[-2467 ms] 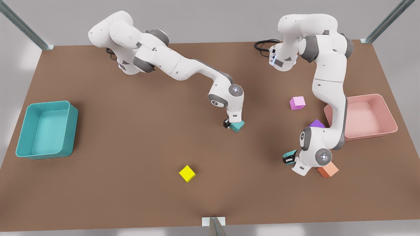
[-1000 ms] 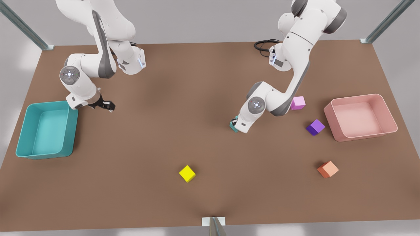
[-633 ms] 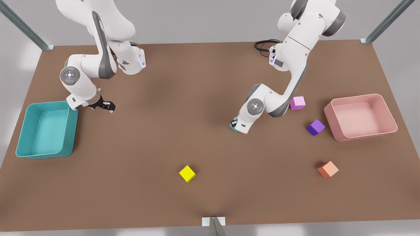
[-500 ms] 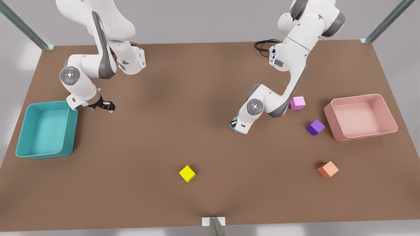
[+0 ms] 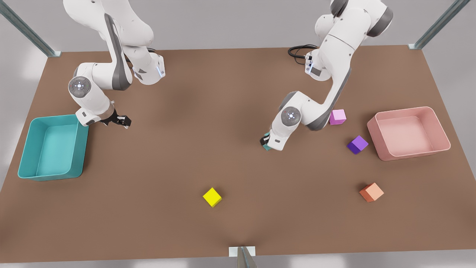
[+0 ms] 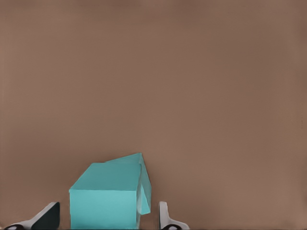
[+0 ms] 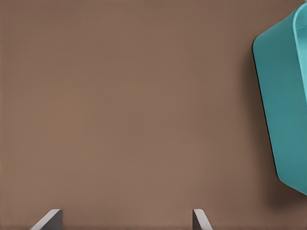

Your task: Stack the two blue cubes on top of each other

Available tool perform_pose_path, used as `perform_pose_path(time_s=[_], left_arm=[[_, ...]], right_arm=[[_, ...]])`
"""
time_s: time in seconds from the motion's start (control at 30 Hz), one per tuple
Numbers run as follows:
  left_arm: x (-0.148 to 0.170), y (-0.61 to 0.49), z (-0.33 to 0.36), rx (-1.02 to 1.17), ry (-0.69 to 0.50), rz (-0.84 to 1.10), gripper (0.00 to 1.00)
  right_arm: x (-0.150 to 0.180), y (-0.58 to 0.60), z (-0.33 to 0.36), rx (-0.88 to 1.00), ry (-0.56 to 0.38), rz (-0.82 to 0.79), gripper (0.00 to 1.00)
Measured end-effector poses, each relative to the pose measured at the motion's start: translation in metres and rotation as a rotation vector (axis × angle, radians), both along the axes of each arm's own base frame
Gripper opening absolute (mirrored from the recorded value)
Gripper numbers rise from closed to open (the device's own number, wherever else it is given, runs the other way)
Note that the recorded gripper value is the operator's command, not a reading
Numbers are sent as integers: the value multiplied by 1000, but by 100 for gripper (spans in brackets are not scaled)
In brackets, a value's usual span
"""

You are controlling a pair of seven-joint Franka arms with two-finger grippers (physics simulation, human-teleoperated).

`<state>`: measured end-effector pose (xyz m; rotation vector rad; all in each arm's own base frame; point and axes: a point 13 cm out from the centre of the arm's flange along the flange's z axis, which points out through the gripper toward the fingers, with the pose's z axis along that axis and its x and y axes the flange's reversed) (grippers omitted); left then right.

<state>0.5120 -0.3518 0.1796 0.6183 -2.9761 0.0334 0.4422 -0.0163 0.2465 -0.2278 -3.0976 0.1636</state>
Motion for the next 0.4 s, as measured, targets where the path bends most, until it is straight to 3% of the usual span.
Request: perform_pose_path(time_s=[0.13, 0.23, 0.27, 0.3, 0.4], left_arm=[[113, 73, 162, -13, -127, 95, 100], [158, 210, 235, 14, -148, 201, 100], [159, 259, 254, 30, -148, 246, 100], [139, 297, 262, 45, -129, 271, 100], [112, 305, 268, 29, -100, 192, 100]], right_arm=[[0, 0, 0, 0, -1, 1, 100], [0, 0, 0, 0, 1, 2, 100], [-1, 0, 1, 0, 2, 3, 100], [-2, 0, 1, 0, 6, 4, 100], [-11, -5, -4, 1, 51, 0, 100]])
